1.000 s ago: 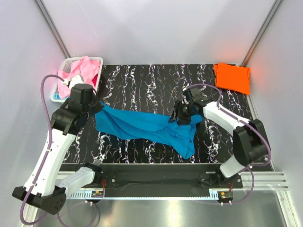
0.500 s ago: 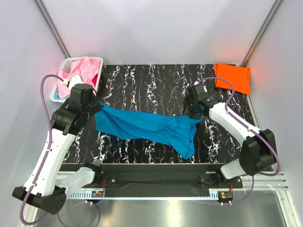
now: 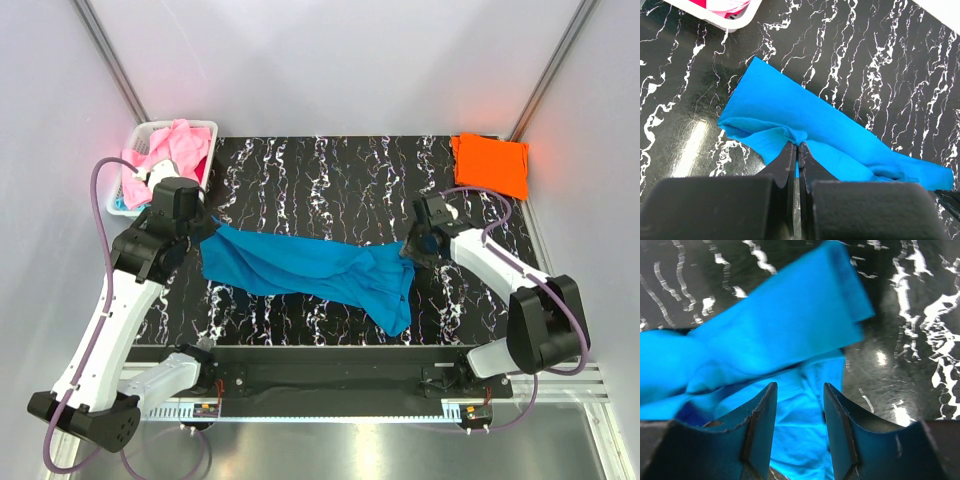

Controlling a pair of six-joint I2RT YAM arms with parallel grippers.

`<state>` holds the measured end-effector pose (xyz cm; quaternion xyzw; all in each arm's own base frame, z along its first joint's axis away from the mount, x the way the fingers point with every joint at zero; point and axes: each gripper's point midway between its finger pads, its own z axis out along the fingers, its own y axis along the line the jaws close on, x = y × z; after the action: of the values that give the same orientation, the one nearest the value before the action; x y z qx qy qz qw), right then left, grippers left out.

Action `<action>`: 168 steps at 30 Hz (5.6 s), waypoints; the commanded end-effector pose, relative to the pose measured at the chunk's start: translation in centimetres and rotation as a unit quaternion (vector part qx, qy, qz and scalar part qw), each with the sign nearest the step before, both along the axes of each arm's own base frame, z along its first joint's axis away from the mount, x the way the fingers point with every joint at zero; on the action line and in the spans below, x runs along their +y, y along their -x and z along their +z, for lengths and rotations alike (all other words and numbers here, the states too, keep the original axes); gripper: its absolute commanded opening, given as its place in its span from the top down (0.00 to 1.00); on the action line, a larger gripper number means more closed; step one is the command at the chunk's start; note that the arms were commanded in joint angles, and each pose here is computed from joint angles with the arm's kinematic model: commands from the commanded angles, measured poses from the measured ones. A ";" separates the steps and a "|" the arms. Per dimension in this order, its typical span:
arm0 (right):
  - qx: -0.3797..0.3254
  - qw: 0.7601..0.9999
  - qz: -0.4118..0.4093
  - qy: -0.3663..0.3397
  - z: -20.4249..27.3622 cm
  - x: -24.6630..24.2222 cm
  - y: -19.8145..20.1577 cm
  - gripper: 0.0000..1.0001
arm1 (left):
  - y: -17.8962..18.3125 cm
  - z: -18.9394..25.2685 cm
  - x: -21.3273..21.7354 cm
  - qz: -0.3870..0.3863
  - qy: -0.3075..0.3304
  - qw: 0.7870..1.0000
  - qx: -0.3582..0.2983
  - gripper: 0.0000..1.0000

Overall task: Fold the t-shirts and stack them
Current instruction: Flatten the tshirt out

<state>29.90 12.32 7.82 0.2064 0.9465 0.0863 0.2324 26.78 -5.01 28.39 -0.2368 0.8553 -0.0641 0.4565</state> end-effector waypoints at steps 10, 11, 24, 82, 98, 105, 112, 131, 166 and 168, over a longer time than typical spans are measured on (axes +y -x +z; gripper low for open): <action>-0.059 0.988 0.027 -0.138 0.9 2.4 -0.7 0.39 | -0.5 0.2 0.2 0.003 -0.007 1.000 -0.013 1.00; -0.061 0.988 0.025 -0.140 0.9 2.3 -0.8 0.39 | -0.5 0.2 0.2 0.003 -0.007 1.000 -0.013 1.00; -0.037 0.989 0.009 -0.141 -1.1 1.6 0.0 0.46 | -0.6 -0.1 0.2 0.004 -0.009 1.000 -0.009 1.00; -0.568 0.795 0.209 -0.045 48.7 -3.6 17.3 1.00 | 11.2 23.4 -0.9 -0.206 -0.021 0.902 -0.378 1.00; -0.593 0.785 0.181 -0.004 50.5 -3.9 11.9 1.00 | 4.4 20.5 2.4 -0.044 -0.029 0.953 -0.297 1.00; -0.523 0.832 0.181 0.042 46.5 -2.3 0.3 1.00 | -7.1 16.4 -3.2 -0.084 -0.010 0.980 -0.178 1.00; -0.506 0.842 0.171 0.079 46.4 -2.6 -3.6 1.00 | -11.9 13.8 -4.7 -0.091 -0.019 0.988 -0.121 1.00; -0.594 0.779 0.189 0.072 50.3 -6.0 13.9 1.00 | 6.6 16.4 -1.9 -0.191 -0.006 0.956 -0.221 1.00; -0.322 0.938 0.114 0.057 14.2 -6.8 -32.3 1.00 | -29.9 -15.1 -4.4 0.052 0.025 0.992 0.115 1.00; -0.328 0.936 0.123 0.046 13.8 -6.7 -33.4 1.00 | -31.7 -14.9 -3.5 0.063 0.028 0.993 0.091 1.00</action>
<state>60.21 3.59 15.82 0.0700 0.8850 0.0702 0.4550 53.67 -10.34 7.42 -0.2692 0.9210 0.0019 0.2815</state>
